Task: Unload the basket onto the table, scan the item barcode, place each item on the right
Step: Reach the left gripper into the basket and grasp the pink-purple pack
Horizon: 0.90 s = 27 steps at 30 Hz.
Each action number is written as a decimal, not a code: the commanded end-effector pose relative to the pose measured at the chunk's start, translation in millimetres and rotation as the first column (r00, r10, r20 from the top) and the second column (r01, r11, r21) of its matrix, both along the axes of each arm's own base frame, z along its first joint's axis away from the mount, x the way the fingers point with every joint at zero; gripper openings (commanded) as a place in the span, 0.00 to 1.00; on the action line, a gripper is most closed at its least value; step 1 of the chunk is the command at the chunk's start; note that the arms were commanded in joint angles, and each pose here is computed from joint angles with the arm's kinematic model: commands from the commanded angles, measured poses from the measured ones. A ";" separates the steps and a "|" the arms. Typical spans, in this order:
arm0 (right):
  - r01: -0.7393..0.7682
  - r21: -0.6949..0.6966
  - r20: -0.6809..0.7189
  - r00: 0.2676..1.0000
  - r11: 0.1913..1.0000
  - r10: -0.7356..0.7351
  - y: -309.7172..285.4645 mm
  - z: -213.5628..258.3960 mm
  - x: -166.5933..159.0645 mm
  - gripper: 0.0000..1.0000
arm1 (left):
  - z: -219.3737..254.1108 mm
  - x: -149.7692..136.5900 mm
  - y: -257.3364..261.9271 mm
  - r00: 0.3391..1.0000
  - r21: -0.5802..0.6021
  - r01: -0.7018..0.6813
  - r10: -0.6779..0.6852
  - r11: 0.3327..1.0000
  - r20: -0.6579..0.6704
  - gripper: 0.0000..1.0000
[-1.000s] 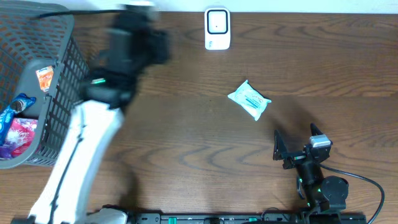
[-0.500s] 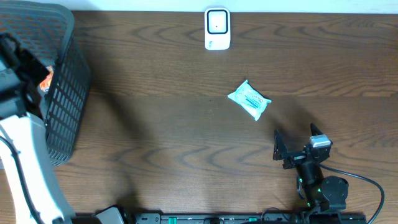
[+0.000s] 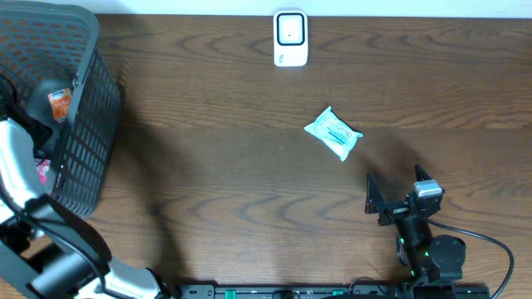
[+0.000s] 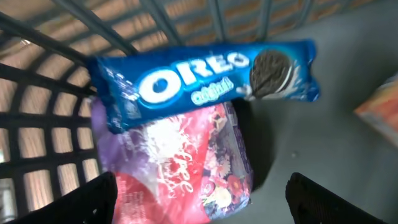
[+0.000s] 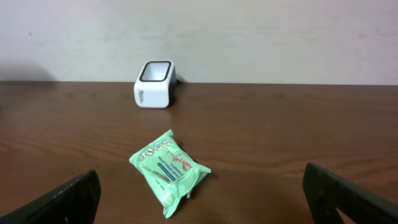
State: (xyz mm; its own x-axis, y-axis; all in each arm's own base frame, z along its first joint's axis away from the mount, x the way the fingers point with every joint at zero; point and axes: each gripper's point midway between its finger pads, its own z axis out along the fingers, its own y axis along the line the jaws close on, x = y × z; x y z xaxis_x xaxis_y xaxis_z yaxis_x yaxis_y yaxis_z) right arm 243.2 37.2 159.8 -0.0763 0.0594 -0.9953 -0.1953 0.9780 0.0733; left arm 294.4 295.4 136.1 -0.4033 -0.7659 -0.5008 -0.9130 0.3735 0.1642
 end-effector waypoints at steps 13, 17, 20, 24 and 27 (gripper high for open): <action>-0.004 -0.009 0.001 1.000 1.000 0.004 1.0 -0.7 -0.4 0.99 | -108.1 -25.1 -2.6 0.962 -0.154 -0.053 0.009 0.987 -0.272 0.48; -0.004 -0.009 0.001 1.000 1.000 0.004 1.0 -0.5 -0.4 0.99 | -106.8 -25.9 -3.1 0.962 -0.155 -0.053 0.009 0.986 -0.273 0.08; -0.004 -0.008 0.001 1.000 1.000 0.004 1.0 -0.7 -0.4 0.99 | -98.8 -21.1 -6.1 0.970 -0.173 -0.045 0.002 0.984 -0.242 0.07; -0.004 -0.009 0.001 1.000 1.000 0.004 1.0 -0.5 -0.4 0.99 | -71.2 3.6 -23.8 0.997 -0.259 0.017 -0.035 0.966 -0.068 0.07; -0.004 -0.009 0.002 1.000 1.000 0.004 1.0 -0.4 -0.4 0.99 | -26.9 33.5 -45.0 0.982 -0.309 0.134 -0.084 0.941 0.172 0.07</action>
State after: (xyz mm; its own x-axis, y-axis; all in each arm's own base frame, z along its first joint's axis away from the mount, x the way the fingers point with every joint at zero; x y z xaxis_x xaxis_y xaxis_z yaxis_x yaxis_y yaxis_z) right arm 243.2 37.2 159.8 -0.0763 0.0594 -0.9953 -0.1953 0.9780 0.0733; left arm 288.7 277.7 59.3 -0.4573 -0.8500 -0.2613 -0.8883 0.4230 0.1786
